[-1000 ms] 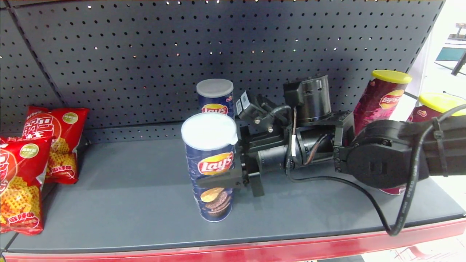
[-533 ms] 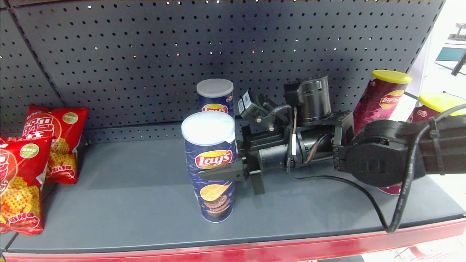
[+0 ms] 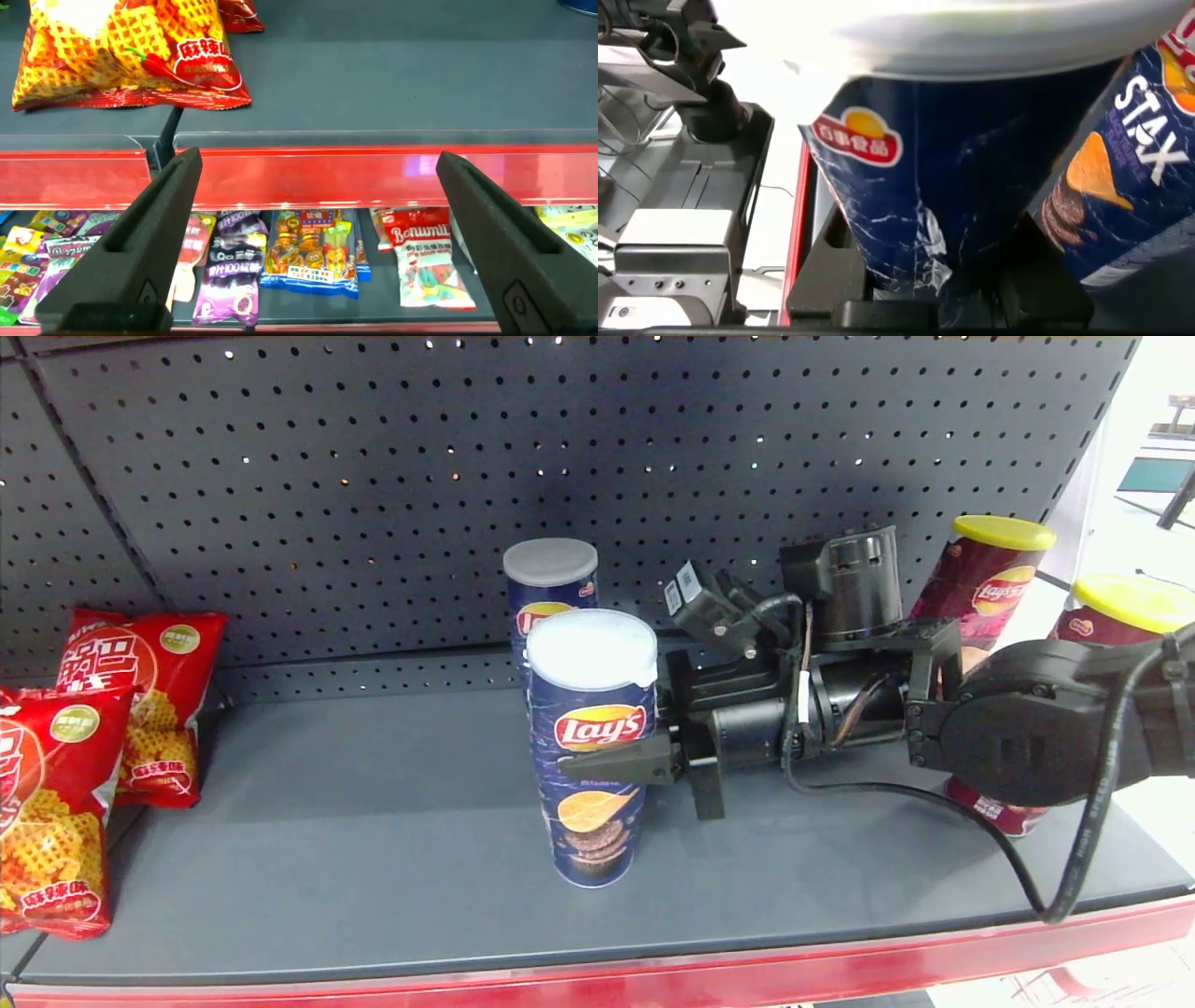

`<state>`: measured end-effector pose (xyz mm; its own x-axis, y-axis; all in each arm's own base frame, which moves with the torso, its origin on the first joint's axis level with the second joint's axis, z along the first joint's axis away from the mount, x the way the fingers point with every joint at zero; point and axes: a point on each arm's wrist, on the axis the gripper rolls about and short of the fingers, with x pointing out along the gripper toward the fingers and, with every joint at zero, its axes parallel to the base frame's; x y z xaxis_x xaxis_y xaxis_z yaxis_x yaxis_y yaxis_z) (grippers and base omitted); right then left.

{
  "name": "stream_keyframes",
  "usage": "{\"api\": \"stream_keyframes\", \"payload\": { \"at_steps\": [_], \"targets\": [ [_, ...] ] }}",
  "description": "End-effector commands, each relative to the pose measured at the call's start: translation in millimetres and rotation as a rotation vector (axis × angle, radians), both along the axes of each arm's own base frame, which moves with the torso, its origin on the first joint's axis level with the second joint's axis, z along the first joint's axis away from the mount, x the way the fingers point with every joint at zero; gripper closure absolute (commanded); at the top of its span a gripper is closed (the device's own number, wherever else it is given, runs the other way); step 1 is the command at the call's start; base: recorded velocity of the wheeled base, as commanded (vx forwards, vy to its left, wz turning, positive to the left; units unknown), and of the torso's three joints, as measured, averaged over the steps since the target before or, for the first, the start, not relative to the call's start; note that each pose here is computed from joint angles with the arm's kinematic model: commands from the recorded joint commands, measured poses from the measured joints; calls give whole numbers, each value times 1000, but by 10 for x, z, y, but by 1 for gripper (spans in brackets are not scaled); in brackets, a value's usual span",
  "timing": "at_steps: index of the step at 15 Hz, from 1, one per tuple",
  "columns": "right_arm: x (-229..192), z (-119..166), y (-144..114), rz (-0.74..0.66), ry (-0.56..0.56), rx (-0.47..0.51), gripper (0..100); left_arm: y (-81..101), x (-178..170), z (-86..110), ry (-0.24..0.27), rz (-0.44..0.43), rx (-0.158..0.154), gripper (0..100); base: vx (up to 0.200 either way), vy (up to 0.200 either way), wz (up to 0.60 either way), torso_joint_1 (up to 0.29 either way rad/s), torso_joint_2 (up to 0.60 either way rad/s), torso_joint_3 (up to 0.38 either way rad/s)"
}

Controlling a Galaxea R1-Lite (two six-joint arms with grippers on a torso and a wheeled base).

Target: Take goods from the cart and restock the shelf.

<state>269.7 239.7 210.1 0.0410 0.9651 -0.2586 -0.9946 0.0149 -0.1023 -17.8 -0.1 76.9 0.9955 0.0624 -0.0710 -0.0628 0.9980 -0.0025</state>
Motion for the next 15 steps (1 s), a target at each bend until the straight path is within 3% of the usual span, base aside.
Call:
{"api": "stream_keyframes", "payload": {
  "at_steps": [1,15],
  "targets": [
    [-27,22,4,5,-3,3,100,0,1,-2,3,0,0,0,0,0,0,0,0,0],
    [-146,28,163,-18,7,-11,100,0,1,-2,3,0,0,0,0,0,0,0,0,0]
  ]
}}
